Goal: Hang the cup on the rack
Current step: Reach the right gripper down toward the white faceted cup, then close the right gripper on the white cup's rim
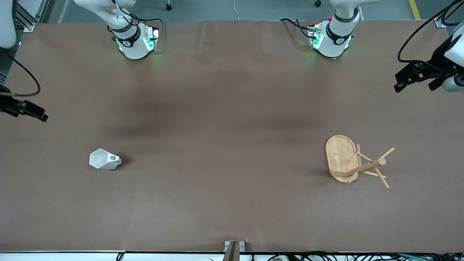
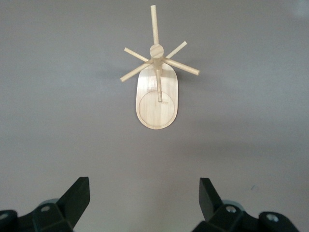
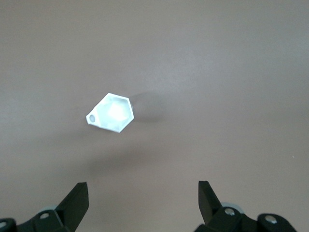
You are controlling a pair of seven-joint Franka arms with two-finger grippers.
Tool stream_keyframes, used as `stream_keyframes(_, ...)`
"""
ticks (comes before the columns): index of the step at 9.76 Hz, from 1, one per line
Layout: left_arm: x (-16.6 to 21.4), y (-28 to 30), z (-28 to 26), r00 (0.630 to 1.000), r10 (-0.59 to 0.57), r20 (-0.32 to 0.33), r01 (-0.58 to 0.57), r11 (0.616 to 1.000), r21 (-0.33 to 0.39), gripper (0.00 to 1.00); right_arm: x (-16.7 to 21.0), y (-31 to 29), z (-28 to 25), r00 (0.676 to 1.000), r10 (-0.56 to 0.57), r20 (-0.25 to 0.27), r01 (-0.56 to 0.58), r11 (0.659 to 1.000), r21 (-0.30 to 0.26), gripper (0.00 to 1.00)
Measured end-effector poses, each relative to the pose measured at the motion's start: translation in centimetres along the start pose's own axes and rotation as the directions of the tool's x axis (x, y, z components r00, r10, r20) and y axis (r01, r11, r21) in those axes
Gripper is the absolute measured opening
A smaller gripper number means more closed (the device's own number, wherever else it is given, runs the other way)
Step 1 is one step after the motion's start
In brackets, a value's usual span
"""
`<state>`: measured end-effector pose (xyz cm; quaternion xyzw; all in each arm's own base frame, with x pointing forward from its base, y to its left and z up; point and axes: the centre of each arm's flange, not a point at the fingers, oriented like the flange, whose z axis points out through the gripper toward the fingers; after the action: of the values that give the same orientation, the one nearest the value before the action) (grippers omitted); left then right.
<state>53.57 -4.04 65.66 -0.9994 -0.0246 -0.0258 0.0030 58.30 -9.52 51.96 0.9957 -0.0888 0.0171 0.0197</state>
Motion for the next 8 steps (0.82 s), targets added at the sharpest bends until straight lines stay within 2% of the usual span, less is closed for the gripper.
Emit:
stream_keyframes(5, 0.0, -0.1, 0.1, 1.000, -0.002, 0.001, 0.002, 1.000, 0.000, 1.00, 4.7, -1.2, 11.9, 1.000, -0.019, -0.007, 0.019, 0.999, -0.032, 1.00)
stream_keyframes(8, 0.0, 0.0, 0.1, 1.000, -0.001, 0.001, 0.001, 1.000, 0.000, 1.00, 5.6, -2.2, 17.5, 0.998, -0.052, 0.019, 0.052, 0.998, -0.041, 1.00)
